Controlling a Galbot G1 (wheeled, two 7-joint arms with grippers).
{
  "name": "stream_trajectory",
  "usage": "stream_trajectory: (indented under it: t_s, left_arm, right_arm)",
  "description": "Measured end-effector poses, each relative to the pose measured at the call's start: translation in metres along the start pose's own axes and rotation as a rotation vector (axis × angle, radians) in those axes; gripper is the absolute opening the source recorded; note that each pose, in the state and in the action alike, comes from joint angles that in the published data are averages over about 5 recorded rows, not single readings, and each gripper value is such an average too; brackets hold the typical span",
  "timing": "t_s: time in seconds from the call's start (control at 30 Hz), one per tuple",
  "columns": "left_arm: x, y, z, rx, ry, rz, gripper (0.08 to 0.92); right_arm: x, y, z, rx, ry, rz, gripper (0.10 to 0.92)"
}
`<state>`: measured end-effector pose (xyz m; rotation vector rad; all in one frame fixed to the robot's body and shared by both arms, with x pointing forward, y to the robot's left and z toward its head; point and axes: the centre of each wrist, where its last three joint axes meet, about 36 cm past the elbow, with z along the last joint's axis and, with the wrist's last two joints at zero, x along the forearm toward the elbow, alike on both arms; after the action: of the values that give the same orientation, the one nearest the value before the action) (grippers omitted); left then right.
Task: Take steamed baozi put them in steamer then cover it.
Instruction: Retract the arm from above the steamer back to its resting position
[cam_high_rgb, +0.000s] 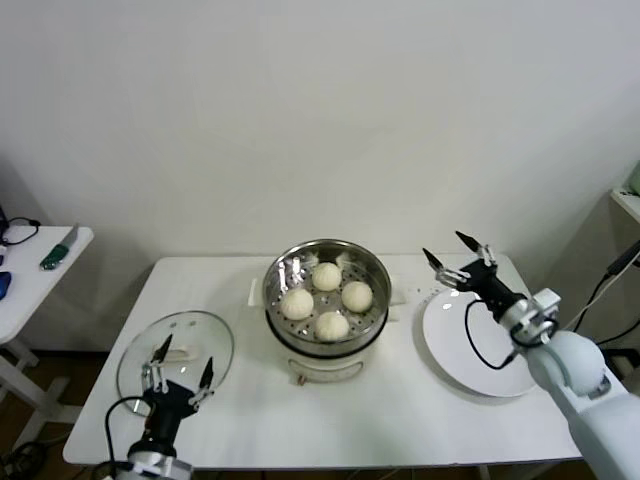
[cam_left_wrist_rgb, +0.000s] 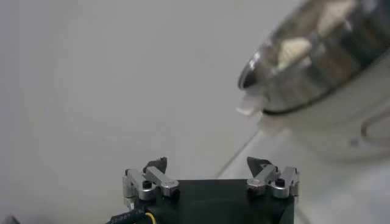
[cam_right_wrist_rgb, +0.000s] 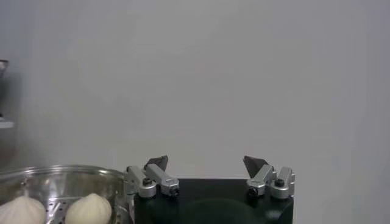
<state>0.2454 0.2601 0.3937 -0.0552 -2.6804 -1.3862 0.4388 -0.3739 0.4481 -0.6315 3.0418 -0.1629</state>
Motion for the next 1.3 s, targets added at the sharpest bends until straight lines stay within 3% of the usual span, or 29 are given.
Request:
stream_trajectory:
  t_s: [0.3,0.5,0.83,1.3]
  left_arm:
    - [-0.019,-0.016,0.028,-0.458,0.050,0.013,0.823]
    - [-0.040,-0.027,0.051,-0.628,0.103,0.030,0.823]
    - [-0.084,-0.033,0.085,-0.741,0.165,0.021,0.823]
    - [-0.124,-0.046,0.111,-0.757,0.201,0.018,0.823]
  right_arm:
    - [0.053,0.007,0.027,-0.050,0.052,0.120,0.823]
    - [0.075,0.011,0.039,-0.066,0.090,0.167,0.823]
    - [0.094,0.016,0.049,-0.066,0.121,0.211,0.823]
    - [0.108,0.023,0.056,-0.057,0.142,0.228,0.823]
